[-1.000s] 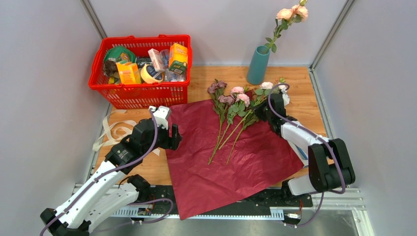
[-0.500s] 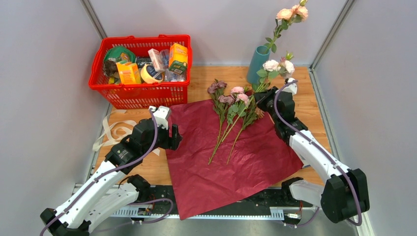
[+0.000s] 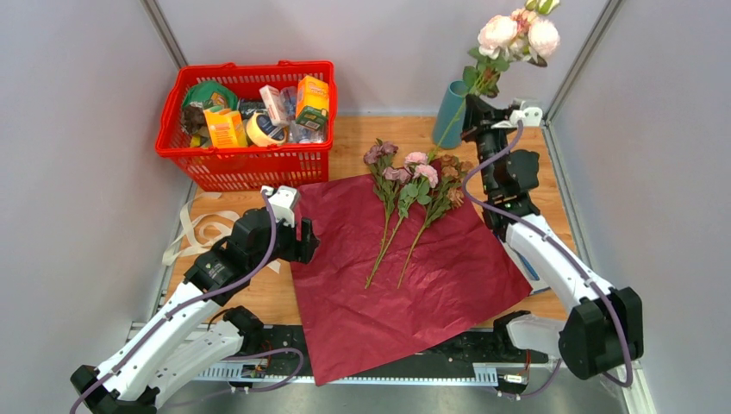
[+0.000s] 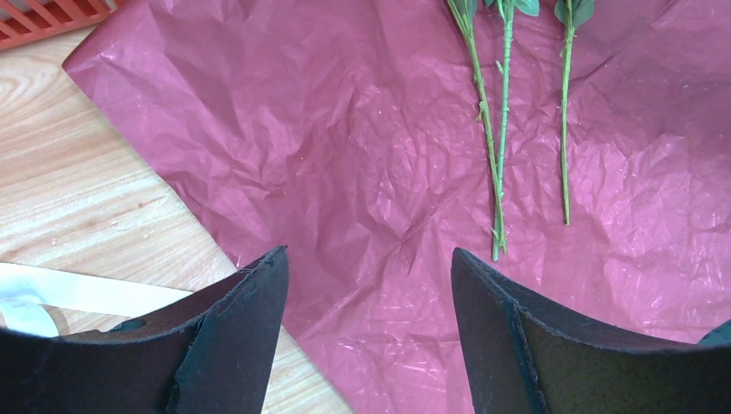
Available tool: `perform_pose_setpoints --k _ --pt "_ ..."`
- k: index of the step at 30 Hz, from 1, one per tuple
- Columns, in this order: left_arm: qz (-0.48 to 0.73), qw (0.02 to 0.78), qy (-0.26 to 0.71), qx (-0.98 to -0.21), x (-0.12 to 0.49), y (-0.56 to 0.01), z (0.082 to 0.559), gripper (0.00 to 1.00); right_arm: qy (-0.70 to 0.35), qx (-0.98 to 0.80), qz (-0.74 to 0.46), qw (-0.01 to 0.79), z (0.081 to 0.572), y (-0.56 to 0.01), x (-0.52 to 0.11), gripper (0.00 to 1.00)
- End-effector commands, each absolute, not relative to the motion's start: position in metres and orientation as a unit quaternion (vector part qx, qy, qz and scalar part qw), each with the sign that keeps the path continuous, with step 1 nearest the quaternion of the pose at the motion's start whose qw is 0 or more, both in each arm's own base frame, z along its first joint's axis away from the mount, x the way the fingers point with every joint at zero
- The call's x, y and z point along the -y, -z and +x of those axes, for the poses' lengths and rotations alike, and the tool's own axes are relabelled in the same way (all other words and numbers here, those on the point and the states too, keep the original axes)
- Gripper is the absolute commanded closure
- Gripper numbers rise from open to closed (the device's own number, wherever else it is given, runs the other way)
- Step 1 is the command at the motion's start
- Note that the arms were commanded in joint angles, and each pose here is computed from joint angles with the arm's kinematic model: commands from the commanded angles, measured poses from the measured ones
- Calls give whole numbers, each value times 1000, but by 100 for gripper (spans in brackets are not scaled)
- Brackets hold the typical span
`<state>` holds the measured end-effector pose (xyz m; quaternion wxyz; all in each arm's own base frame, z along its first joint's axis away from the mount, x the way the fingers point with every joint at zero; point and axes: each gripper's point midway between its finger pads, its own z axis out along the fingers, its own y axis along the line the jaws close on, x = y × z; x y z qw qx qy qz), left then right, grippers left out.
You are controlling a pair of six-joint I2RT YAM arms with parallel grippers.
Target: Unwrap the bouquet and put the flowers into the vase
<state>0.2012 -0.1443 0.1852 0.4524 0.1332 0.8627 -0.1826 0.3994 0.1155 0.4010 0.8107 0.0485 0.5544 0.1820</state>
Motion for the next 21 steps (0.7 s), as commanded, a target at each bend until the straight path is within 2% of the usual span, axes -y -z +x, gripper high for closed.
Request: perform_pose_setpoints --k 1,14,21 --pt "142 465 188 -853 148 -192 204 23 -101 -430 0 897 402 -486 -103 100" --pt "143 467 188 -852 147 -193 204 23 -28 -362 21 931 463 -555 -67 100" --pt "144 467 191 -852 148 -193 203 23 -20 -380 27 924 507 -539 -57 100"
